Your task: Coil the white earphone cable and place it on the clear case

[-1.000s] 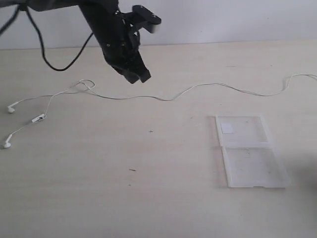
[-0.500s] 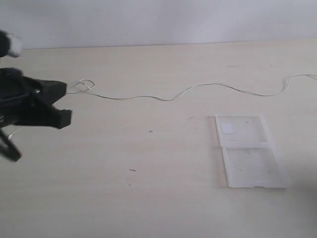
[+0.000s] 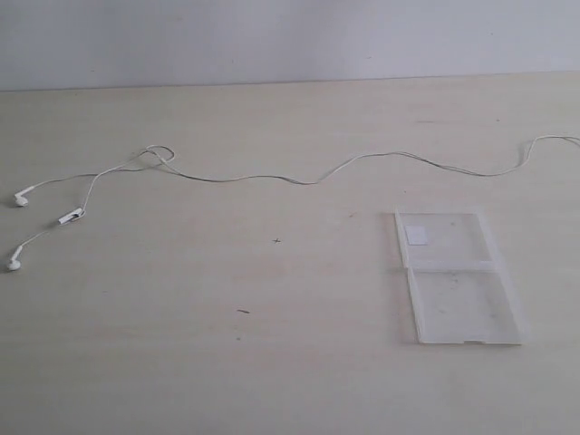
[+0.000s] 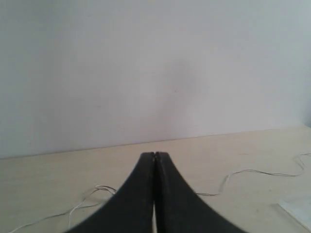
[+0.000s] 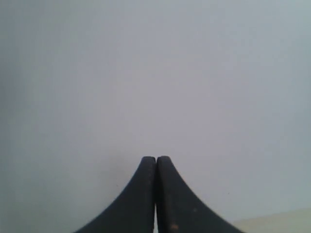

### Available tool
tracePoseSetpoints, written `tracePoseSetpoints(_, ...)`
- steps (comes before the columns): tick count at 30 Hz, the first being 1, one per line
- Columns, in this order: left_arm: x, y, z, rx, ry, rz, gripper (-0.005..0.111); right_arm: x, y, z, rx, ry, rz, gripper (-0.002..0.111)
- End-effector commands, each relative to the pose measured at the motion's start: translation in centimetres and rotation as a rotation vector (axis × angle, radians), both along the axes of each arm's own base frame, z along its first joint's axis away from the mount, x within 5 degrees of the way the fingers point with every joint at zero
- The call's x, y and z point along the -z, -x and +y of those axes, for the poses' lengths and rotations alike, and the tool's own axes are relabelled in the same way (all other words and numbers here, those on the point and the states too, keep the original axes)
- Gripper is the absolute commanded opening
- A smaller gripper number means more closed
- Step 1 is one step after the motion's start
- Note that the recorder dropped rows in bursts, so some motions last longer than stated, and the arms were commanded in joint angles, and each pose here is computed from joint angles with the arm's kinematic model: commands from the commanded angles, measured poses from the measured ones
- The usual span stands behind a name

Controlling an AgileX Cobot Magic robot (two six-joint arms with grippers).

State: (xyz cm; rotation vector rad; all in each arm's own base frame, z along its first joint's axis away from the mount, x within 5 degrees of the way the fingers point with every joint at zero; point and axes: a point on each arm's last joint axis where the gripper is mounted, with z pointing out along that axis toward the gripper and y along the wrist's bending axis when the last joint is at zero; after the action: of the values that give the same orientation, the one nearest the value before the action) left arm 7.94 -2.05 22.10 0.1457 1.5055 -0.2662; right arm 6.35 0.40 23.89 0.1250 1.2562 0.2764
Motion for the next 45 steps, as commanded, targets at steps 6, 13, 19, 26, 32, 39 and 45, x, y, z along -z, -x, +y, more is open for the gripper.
tracePoseSetpoints(6,0.2,1.9,1.1,-0.095,-0.002,-0.011,0.0,-5.6,-8.9,2.3,-0.156,0.262,0.15,0.0)
tracePoseSetpoints(13,1.5,2.5,0.9,-0.115,-0.023,0.104,0.0,-7.9,-21.8,4.8,-0.359,0.61,0.277,0.0)
tracePoseSetpoints(19,1.6,2.4,1.1,-0.142,0.037,0.115,0.0,-5.5,-29.5,5.8,-0.505,0.836,0.446,0.0)
tracePoseSetpoints(26,1.8,2.4,0.9,-0.128,0.216,0.166,0.0,-2.5,-34.7,6.5,-0.57,1.141,0.352,0.011)
tracePoseSetpoints(32,1.8,2.4,0.9,-0.128,0.219,0.167,0.0,-0.5,-38.0,8.5,-0.192,0.956,0.597,0.019)
tracePoseSetpoints(39,1.8,2.4,1.0,-0.131,0.205,0.165,0.0,1.6,-35.0,6.6,0.0,2.054,1.125,0.039)
tracePoseSetpoints(45,1.8,2.4,1.0,-0.13,0.205,0.167,0.0,1.5,-33.6,11.1,-0.669,1.865,1.061,0.039)
